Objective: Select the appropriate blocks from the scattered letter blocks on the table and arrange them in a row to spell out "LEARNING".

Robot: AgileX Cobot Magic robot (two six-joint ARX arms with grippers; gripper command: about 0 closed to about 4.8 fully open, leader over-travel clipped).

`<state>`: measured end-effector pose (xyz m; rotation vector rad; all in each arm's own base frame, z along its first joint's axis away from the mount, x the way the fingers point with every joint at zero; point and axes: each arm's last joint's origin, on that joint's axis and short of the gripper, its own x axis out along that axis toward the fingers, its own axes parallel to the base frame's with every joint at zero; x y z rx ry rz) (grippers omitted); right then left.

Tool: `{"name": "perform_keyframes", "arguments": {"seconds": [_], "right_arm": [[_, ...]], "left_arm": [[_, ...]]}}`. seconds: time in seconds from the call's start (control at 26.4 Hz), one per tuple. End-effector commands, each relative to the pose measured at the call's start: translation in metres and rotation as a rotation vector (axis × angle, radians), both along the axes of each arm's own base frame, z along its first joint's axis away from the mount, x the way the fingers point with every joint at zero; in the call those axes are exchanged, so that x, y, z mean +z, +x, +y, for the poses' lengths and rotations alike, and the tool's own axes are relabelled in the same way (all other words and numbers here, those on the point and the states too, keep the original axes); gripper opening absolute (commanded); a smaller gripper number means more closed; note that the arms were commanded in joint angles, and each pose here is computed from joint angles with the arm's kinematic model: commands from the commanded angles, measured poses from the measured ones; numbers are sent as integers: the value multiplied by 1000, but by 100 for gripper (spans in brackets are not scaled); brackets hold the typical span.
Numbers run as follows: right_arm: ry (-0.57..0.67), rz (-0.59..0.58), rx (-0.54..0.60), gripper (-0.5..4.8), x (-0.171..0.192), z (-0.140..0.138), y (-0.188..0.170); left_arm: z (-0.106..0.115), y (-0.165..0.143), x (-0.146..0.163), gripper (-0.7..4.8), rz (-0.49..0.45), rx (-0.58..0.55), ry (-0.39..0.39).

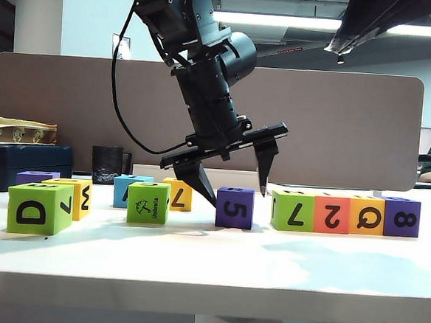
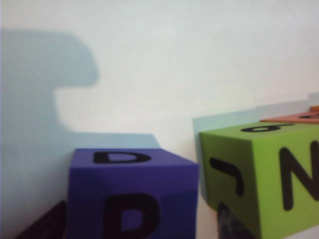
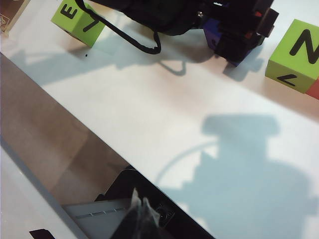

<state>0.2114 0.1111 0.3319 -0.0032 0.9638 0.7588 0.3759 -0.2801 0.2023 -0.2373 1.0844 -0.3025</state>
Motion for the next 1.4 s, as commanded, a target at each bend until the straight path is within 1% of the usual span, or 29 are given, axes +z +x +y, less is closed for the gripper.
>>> {"name": "perform_keyframes", "arguments": {"seconds": [0.04, 0.11, 0.19, 0.27, 0.34, 0.38, 0.42, 0.53, 0.61, 0.68, 0.76, 0.91, 0.99, 1.02, 1.17, 1.21, 1.25, 1.33, 1.36, 1.4], "right_arm": [[7, -16, 5, -1, 3, 0, 0], [7, -16, 5, -1, 3, 0, 0], [7, -16, 5, -1, 3, 0, 0], [7, -16, 5, -1, 3, 0, 0], [7, -16, 5, -1, 3, 0, 0], [7, -16, 5, -1, 3, 0, 0], [7, -16, 5, -1, 3, 0, 0], [7, -16, 5, -1, 3, 0, 0], [7, -16, 5, -1, 3, 0, 0], [7, -16, 5, -1, 3, 0, 0], [7, -16, 5, -1, 3, 0, 0], [9, -20, 5, -1, 3, 1, 0], [9, -19, 5, -1, 3, 1, 0], [9, -19, 5, -1, 3, 1, 0], [9, -19, 5, -1, 3, 1, 0], [9, -19, 5, -1, 3, 1, 0], [9, -19, 5, -1, 3, 1, 0], [9, -19, 5, -1, 3, 1, 0], [9, -19, 5, -1, 3, 1, 0], [9, -19, 5, -1, 3, 1, 0]], "left_arm": [[7, 1, 12, 375, -10, 6, -6], [13, 1, 15, 375, -1, 11, 10], [24, 4, 21, 375, -5, 12, 26], [32, 6, 28, 375, -15, 21, 24], [41, 8, 38, 375, -35, 32, 16], [51, 9, 48, 375, -60, 25, 21], [55, 9, 53, 374, -78, 12, 30], [82, 10, 77, 373, -149, -34, 88], [97, 8, 87, 372, -162, -47, 125], [105, 7, 91, 372, -163, -72, 155], [118, 1, 94, 372, -146, -148, 258], [126, -4, 92, 372, -113, -224, 370], [129, -7, 90, 371, -89, -250, 477], [132, -8, 90, 371, -79, -252, 556], [135, -10, 89, 366, -67, -258, 645], [139, -10, 89, 363, -57, -252, 664], [141, -9, 89, 363, -49, -250, 660], [148, -8, 89, 363, -34, -253, 602], [155, -6, 90, 363, -25, -247, 535], [160, -4, 91, 363, -19, -232, 488]]}}
